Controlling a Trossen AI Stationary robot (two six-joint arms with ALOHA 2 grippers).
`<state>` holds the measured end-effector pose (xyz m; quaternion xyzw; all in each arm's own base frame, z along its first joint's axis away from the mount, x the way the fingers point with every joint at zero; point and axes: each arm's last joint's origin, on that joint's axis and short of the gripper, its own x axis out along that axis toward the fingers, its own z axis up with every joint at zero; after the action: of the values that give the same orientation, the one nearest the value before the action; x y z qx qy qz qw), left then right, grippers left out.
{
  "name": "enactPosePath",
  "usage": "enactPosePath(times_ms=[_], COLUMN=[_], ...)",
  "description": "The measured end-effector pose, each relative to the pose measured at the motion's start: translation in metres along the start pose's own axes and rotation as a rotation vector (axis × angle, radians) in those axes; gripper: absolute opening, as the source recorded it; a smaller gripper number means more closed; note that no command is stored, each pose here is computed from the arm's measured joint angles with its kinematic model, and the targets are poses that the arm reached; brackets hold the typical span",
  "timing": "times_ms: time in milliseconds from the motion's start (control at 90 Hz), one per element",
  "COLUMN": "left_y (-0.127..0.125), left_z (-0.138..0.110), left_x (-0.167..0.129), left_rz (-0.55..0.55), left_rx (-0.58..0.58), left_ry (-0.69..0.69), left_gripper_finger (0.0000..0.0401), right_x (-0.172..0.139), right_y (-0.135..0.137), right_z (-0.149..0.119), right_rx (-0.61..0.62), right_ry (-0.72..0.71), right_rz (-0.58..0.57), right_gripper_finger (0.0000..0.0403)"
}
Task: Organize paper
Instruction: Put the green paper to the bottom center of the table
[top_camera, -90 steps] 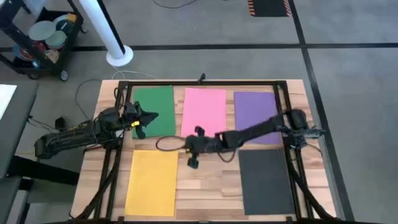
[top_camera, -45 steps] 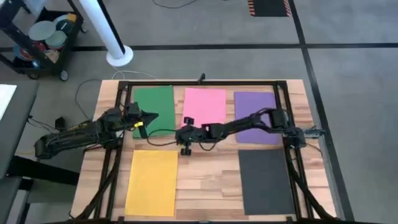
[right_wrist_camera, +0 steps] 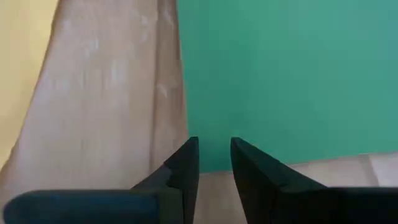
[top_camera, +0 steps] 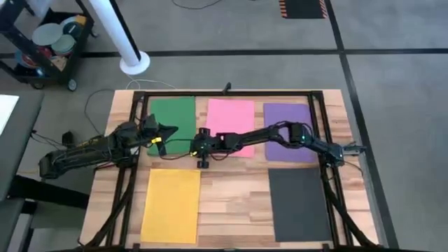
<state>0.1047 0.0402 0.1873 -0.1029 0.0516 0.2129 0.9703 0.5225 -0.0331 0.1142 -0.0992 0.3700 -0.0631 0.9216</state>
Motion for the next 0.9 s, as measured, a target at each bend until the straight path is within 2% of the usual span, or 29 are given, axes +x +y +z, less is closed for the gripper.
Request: enactPosePath(times_ms=[211, 378, 600, 900], left_y=[0.000, 0.000, 0.000, 0.001], left_z=[0.000, 0.000, -0.002, -0.003], left_x=[0.000, 0.000, 0.000, 0.000], left_rz=[0.001, 0.000, 0.003, 0.006], left_rx=[0.000, 0.000, -0.004, -0.005], left_ry=[0.001, 0.002, 0.017, 0.029], left_gripper_finger=[0.0000, 0.0000, 0.0000, 0.0000], right_x=[-0.003, -0.008, -0.001, 0.001], right_y=[-0.004, 0.003, 0.011, -0.004], right_z=[0.002, 0.011, 0.003, 0.001], right_rx=[0.004, 0.003, -0.008, 0.027], right_ry=[0.001, -0.057, -0.023, -0.020], right_rz=[0.019, 0.022, 0.034, 0.004], right_gripper_finger=[0.0092, 0.0092, 0.0092, 0.0092])
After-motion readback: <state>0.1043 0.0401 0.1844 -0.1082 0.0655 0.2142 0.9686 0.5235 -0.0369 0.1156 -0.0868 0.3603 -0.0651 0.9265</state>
